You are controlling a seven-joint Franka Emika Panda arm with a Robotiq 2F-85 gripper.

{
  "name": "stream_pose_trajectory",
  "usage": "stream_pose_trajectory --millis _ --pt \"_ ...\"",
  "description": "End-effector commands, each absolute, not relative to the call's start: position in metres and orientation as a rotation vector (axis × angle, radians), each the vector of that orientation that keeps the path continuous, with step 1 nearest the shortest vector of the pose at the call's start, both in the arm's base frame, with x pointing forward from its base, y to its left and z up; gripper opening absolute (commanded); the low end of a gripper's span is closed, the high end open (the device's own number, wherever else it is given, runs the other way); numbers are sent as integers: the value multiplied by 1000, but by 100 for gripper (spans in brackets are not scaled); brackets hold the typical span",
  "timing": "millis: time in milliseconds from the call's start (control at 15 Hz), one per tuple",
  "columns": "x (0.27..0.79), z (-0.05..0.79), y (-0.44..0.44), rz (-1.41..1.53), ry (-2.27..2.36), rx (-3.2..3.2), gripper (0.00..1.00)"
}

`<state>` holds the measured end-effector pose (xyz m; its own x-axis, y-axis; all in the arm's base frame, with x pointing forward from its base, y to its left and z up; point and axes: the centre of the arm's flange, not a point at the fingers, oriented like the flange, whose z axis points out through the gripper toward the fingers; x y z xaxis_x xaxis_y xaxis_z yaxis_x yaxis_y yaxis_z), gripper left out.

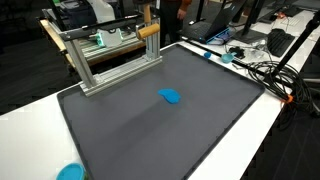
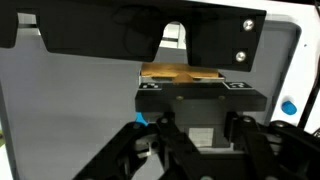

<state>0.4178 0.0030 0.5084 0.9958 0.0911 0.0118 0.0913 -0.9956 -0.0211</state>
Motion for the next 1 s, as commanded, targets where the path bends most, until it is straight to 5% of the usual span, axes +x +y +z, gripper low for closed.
stream_pose_trajectory --millis 0,933 --pt "403 496 7 -33 -232 -3089 22" --pt "392 472 6 192 -283 -3154 22"
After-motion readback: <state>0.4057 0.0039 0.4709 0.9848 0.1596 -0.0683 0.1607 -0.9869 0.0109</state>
